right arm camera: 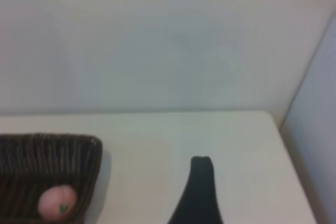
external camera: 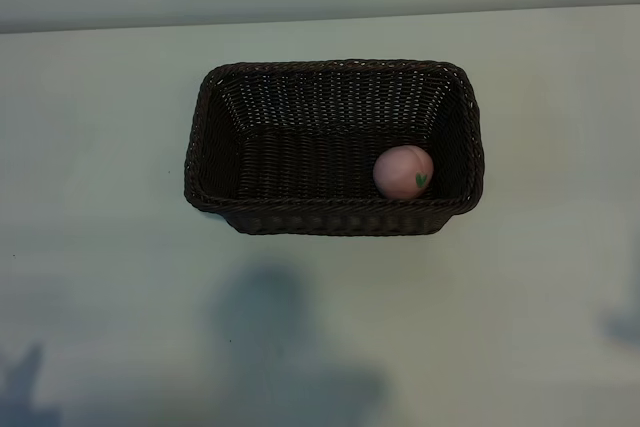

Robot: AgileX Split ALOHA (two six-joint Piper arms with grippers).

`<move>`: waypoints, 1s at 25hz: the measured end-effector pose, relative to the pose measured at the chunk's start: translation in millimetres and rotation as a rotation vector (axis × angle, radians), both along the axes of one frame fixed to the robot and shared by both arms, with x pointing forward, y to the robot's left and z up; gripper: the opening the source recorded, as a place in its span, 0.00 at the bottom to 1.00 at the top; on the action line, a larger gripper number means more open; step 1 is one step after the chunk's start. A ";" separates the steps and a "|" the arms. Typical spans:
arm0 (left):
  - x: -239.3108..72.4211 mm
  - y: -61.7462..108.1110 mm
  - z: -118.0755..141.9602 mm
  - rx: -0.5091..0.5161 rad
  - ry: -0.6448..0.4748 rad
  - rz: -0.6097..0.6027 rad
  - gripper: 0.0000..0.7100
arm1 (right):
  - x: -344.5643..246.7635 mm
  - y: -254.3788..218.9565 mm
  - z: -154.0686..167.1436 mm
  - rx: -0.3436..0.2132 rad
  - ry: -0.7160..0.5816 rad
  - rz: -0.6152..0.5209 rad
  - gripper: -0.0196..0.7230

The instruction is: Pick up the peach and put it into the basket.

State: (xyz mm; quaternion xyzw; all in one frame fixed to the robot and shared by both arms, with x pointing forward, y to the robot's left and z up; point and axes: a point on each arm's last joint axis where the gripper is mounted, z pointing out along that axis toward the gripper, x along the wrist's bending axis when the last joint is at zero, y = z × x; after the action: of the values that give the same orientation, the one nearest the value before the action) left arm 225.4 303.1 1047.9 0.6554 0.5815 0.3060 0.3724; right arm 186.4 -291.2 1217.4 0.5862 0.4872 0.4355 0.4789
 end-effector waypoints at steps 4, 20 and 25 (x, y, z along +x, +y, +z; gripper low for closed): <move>0.0 0.0 0.0 0.000 0.000 0.000 0.83 | -11.8 -5.0 -12.0 -0.016 -0.023 -0.023 0.83; 0.0 0.0 0.0 0.000 0.000 0.000 0.83 | 2.4 -7.7 -104.0 0.004 0.127 0.015 0.83; 0.0 -0.1 0.0 -0.001 0.000 -0.001 0.83 | 17.9 -3.7 -125.2 0.017 0.213 0.074 0.83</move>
State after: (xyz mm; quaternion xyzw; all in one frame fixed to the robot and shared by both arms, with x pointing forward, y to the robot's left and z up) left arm 225.4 303.0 1047.9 0.6554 0.5814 0.3057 0.3727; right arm 204.3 -294.9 1092.2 0.6150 0.5529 0.3920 0.4030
